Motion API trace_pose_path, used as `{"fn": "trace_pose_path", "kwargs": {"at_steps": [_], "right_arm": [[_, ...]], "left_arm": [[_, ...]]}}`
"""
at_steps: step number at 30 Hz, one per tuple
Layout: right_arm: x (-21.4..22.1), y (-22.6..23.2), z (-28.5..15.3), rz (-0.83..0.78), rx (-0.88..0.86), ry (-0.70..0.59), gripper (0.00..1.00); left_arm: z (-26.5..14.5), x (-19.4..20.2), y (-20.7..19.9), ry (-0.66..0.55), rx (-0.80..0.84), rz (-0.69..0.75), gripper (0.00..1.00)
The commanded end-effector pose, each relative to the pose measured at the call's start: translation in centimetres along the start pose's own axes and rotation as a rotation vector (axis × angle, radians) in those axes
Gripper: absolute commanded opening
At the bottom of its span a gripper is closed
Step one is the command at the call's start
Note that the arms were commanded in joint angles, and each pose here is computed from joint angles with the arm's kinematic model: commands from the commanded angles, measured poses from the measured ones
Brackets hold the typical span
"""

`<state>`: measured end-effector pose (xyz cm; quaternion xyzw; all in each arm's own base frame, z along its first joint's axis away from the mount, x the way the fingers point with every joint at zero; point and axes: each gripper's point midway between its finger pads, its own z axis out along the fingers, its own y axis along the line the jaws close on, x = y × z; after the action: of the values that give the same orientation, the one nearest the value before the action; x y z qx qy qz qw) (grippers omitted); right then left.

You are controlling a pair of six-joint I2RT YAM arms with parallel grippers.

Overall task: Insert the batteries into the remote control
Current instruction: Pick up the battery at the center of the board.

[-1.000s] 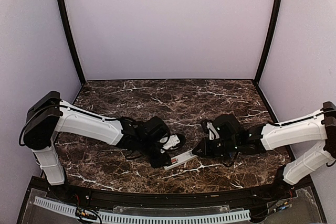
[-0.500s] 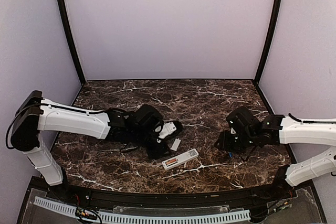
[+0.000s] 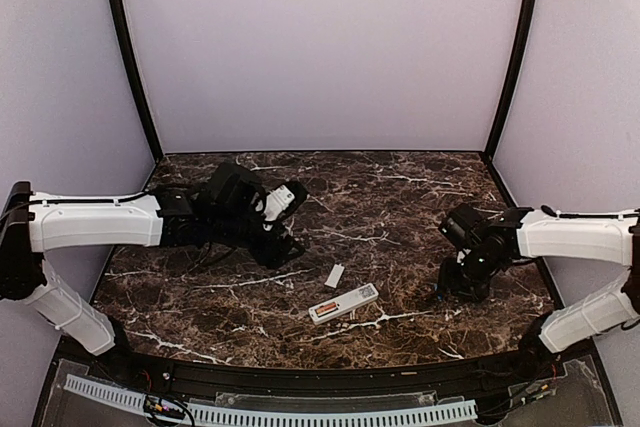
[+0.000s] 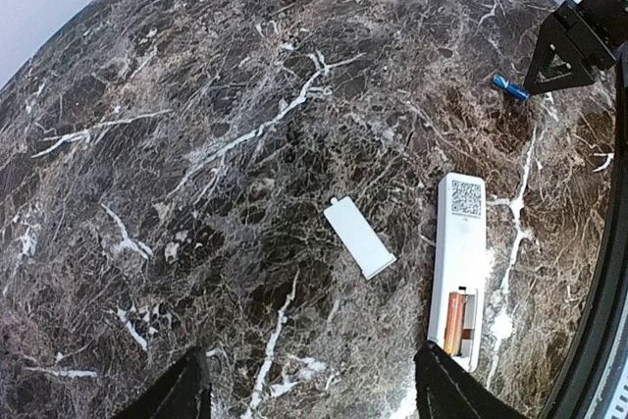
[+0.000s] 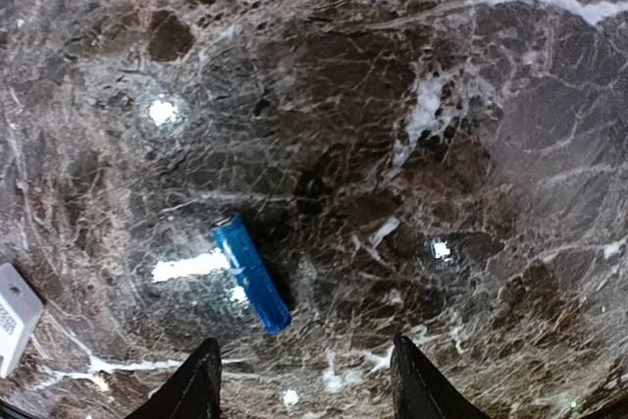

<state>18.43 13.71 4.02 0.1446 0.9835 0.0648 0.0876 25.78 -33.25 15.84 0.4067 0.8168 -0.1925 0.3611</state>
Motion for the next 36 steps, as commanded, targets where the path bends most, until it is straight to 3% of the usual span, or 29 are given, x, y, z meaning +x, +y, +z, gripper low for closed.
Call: {"fn": "trace_pose_path", "kwargs": {"at_steps": [1, 11, 21, 29, 36], "right_arm": [[-0.1, 0.0, 0.6, -0.035, 0.028, 0.073, 0.54], [-0.2, 1.8, 2.0, -0.114, 0.027, 0.150, 0.34], [0.0, 2.3, 2.7, -0.152, 0.037, 0.200, 0.27], [0.5, 2.9, 3.1, -0.200, 0.024, 0.253, 0.08], [-0.5, 3.5, 1.7, -0.221, 0.005, 0.208, 0.00]], "left_arm": [[-0.2, 0.8, 0.9, 0.002, -0.017, -0.005, 0.70], [-0.8, 0.5, 1.2, -0.019, -0.033, 0.020, 0.72], [-1.0, 0.4, 1.7, -0.017, -0.052, 0.030, 0.74], [-1.0, 0.5, 2.7, -0.012, -0.069, 0.012, 0.75], [-0.9, 0.5, 3.2, -0.012, -0.071, -0.006, 0.75]]}}
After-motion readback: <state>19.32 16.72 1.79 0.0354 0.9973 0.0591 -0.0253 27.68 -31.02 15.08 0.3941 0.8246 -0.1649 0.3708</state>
